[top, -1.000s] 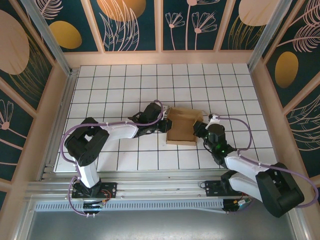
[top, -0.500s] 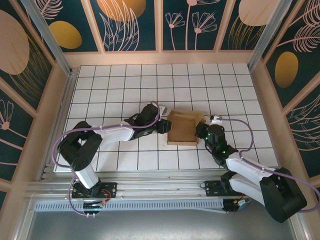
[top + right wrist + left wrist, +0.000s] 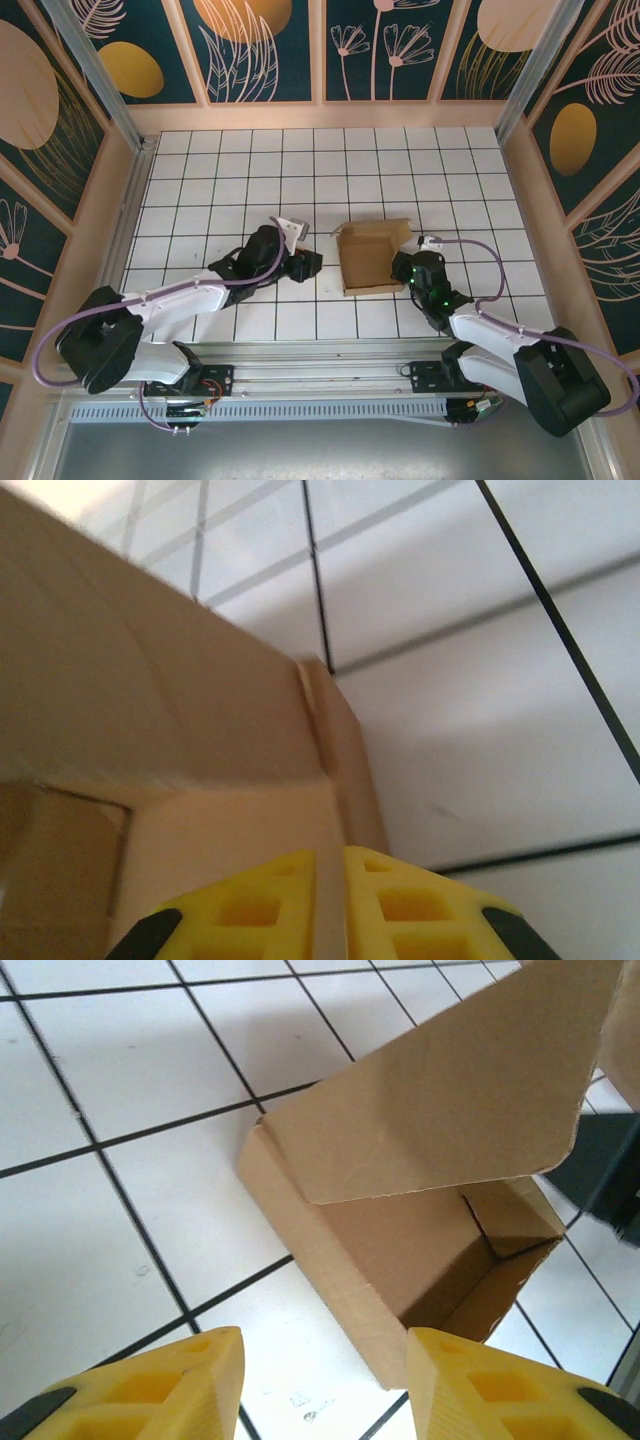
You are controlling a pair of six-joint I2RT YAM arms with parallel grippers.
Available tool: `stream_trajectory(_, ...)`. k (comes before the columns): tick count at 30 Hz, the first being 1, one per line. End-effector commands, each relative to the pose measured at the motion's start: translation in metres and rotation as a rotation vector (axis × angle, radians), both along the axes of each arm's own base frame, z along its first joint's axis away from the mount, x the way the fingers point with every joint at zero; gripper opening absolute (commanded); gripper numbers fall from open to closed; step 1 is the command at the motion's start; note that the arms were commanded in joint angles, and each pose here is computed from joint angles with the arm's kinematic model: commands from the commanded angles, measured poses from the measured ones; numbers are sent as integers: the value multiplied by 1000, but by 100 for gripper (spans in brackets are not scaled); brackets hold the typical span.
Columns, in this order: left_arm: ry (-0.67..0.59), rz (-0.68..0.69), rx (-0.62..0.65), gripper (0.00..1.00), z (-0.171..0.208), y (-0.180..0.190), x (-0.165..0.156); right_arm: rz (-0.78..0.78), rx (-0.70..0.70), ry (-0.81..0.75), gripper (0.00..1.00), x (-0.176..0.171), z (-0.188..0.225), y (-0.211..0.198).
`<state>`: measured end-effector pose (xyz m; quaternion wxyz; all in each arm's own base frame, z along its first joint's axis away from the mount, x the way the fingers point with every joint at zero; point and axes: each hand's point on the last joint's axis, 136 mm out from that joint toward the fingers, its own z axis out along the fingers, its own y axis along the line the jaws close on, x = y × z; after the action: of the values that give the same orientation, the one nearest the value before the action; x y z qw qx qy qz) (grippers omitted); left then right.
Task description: Fold the paper box
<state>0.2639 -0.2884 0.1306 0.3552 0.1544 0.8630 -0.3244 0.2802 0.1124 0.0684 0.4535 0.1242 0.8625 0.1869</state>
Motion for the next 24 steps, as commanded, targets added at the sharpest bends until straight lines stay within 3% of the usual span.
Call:
stream_trajectory(1,-14,160,-42,45,15,14,19,6,-52,53,16,-10,-17,-6)
stream_trajectory(5,108,217,-97,43,9,4,36,8,-41,45,16,-10,-16,-4)
stream_trajectory(12,146,243,-112,39,4,-18,62,14,-20,23,21,-8,-2,-1)
stream_trajectory(16,123,233,-107,39,9,-17,63,16,0,-21,42,-10,19,-3)
stream_trajectory(20,71,199,-58,40,11,-8,57,37,-9,-106,53,-14,49,-7)
stream_trajectory(22,29,136,-33,42,14,-7,49,98,-26,-172,66,-13,68,-6)
stream_trajectory(24,1,65,-14,43,17,-8,40,171,-9,-212,71,-10,83,-5)
